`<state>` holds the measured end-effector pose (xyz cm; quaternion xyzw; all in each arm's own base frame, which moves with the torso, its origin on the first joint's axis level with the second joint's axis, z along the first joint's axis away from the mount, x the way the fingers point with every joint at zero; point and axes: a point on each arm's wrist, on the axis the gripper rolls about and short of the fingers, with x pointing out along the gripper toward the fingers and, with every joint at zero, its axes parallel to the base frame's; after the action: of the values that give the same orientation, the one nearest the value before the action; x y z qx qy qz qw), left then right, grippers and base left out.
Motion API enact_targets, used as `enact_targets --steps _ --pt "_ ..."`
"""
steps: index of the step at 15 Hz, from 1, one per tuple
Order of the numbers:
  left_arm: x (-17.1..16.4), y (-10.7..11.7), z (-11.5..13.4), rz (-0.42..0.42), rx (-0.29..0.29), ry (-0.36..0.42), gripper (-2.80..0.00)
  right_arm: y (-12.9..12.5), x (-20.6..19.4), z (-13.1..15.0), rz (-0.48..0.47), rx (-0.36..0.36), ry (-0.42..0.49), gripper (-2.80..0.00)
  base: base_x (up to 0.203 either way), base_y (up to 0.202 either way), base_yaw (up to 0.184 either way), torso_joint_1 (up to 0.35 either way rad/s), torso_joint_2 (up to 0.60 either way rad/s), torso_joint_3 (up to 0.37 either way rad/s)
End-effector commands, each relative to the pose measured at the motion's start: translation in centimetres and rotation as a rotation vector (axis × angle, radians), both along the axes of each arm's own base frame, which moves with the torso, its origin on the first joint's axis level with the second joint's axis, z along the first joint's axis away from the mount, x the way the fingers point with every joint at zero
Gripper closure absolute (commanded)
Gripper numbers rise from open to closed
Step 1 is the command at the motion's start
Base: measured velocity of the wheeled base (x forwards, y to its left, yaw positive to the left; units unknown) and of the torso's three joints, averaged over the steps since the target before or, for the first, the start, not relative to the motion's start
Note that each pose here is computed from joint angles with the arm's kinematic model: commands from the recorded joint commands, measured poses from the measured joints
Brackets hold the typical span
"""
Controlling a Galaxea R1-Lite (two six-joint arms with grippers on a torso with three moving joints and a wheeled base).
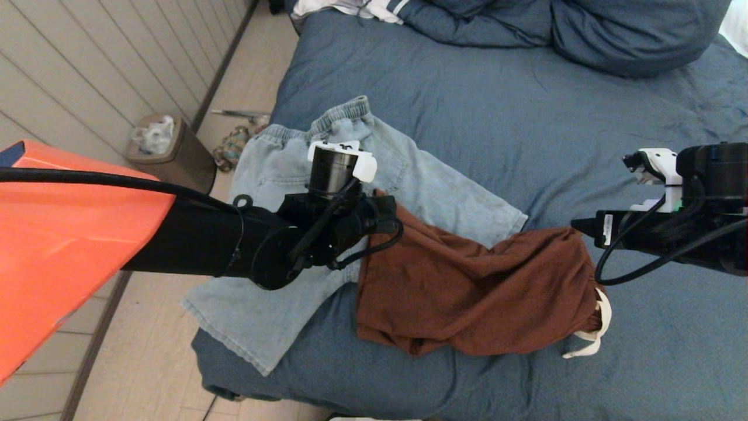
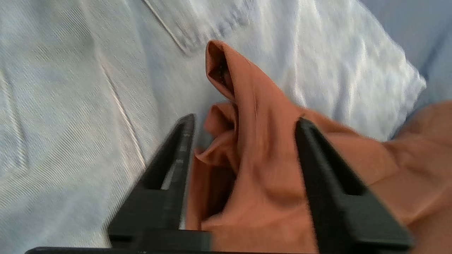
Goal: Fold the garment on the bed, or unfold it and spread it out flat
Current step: Unford the brown shorts
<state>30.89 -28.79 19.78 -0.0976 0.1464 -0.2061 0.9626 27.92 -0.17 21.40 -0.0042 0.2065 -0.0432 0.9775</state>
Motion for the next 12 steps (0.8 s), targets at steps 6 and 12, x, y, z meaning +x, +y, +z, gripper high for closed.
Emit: enact_targets --steps 6,12 --pt "-1.5 0.9 2.0 0.035 -0.021 -0.037 -2.8 0.0 -0.8 0.3 -0.005 0.003 -0.017 -2.8 0.0 0.0 0.0 0.0 0.0 0.0" --pt "-1.6 -2.9 -1.1 -0.032 0.018 0.004 -2.8 0.0 -0.9 -0.1 -0.001 0.003 -0.004 -2.8 0.0 0.0 0.0 0.0 0.0 0.0"
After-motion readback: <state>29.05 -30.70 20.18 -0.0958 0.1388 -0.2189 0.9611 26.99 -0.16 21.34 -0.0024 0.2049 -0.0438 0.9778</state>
